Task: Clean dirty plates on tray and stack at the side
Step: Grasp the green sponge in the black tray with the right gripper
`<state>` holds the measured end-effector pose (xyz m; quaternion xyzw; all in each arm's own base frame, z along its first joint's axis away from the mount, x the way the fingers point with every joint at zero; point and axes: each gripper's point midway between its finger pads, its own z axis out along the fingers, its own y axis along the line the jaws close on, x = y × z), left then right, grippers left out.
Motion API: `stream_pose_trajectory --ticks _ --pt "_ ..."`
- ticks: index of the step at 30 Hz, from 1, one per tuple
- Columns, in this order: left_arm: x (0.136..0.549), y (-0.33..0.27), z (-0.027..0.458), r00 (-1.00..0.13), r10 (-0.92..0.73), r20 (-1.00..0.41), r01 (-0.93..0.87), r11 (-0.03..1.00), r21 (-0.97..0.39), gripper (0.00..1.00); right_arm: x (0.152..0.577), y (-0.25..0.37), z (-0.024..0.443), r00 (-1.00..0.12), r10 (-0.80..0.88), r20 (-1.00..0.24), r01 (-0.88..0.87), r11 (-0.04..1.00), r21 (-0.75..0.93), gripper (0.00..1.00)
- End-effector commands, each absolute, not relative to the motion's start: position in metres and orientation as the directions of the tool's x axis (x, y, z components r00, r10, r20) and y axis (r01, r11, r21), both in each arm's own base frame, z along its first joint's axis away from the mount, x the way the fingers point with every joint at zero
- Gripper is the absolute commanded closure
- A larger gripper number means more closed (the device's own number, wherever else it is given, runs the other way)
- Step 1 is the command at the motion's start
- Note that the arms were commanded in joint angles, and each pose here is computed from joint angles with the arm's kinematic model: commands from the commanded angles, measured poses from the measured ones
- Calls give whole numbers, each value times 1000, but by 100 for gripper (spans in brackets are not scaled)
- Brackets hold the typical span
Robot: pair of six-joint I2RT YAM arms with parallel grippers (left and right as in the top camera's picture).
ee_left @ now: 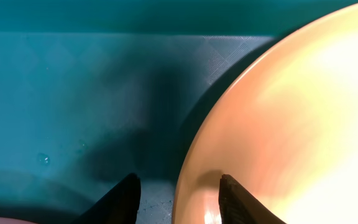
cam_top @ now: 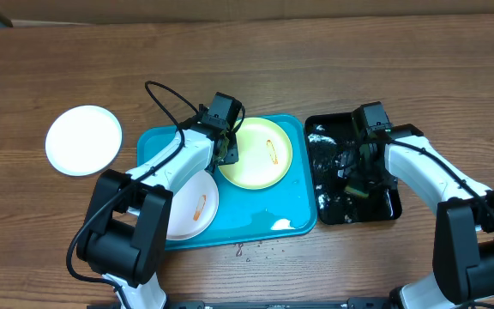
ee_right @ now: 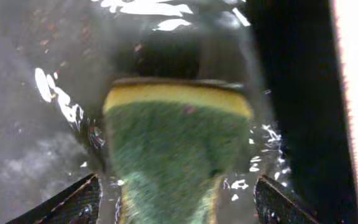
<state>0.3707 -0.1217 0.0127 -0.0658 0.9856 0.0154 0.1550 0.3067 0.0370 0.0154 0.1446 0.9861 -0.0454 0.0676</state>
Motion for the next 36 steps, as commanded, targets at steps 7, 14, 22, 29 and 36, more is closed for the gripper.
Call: stream_pose_trajectory --ticks 7,14,22,29,36 --pt "372 -117 10 -942 -126 -313 -143 989 34 57 326 31 11 -922 290 -257 318 945 -76 25" --pt "374 -112 12 -947 -24 -321 -55 994 89 59 327 51 6 -929 292 -229 293 956 31 90" --pt "373 -114 11 -948 -22 -317 -50 996 80 62 331 65 10 -952 213 -220 197 976 91 61" --pt "374 -114 11 -948 -27 -318 -54 995 78 55 321 63 27 -972 189 -142 183 982 54 50" --pt "373 -117 11 -949 -34 -312 -56 996 62 66 296 58 12 -975 213 -68 212 977 25 49"
